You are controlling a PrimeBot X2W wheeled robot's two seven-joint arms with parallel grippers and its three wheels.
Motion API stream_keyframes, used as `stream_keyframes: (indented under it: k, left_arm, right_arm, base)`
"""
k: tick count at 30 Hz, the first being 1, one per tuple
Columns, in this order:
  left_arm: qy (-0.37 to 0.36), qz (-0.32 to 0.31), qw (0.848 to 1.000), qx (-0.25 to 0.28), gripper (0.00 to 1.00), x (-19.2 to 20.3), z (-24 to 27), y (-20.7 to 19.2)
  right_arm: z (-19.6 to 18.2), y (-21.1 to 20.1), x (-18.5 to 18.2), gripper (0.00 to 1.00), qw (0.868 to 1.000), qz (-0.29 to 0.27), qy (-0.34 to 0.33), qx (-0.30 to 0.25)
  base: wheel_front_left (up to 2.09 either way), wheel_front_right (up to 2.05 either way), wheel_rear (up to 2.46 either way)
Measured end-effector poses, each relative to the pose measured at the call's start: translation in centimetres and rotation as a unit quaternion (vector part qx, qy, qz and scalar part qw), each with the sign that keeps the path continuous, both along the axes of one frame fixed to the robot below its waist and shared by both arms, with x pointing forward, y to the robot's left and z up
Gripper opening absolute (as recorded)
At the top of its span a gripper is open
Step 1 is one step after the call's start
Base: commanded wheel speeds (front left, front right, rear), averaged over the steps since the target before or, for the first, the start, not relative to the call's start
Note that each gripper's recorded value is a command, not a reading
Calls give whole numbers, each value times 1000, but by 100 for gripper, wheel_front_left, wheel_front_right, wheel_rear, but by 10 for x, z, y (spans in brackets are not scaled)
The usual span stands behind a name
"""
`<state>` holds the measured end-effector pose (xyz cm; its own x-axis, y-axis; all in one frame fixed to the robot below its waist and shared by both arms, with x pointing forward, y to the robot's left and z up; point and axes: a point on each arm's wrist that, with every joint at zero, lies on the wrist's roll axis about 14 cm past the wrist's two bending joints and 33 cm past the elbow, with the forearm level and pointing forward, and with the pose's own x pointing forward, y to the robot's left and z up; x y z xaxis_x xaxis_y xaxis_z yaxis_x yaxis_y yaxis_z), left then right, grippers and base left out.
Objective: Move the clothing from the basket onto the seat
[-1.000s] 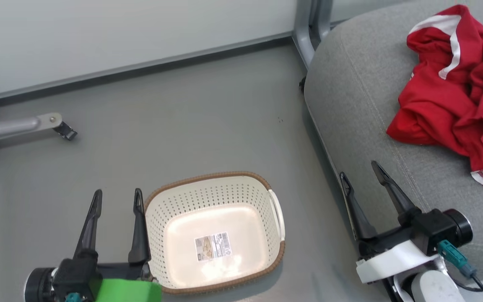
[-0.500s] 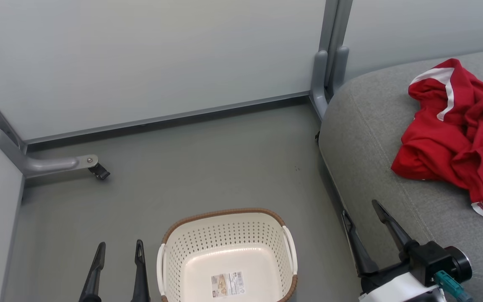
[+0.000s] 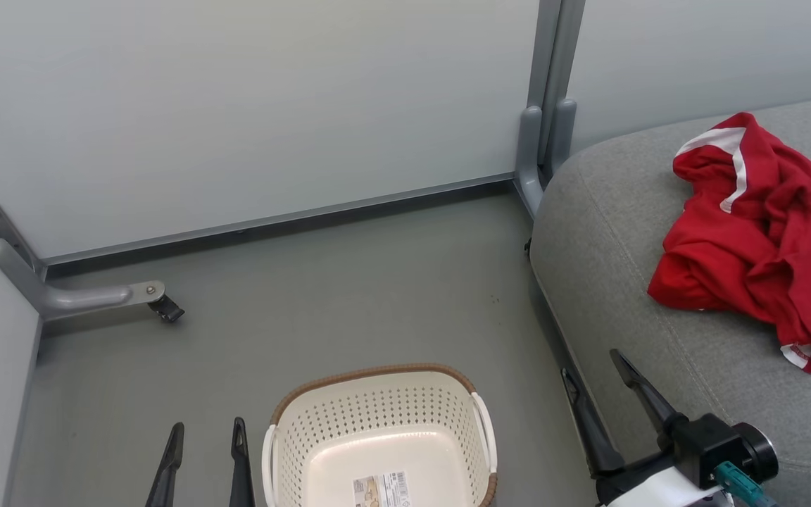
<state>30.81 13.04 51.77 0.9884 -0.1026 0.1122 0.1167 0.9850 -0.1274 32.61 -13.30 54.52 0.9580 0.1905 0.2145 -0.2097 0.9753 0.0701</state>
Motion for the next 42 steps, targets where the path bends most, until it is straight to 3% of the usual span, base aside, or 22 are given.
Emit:
stream_keyframes:
  k: [6,20,42]
  left_arm:
    - [24,0,1000,-2,0,-2,-15,0]
    - [73,14,989,-128,0,9,-28,12]
    - [105,24,951,-291,0,30,-33,27]
  right_arm:
    - [-20,0,-4,0,999,-1,32,4]
    - [-30,-18,4,0,988,-18,76,134]
    - [-36,-39,19,0,947,-32,114,300]
  base:
    - [0,0,0]
    - [0,0,0]
    - [0,0,0]
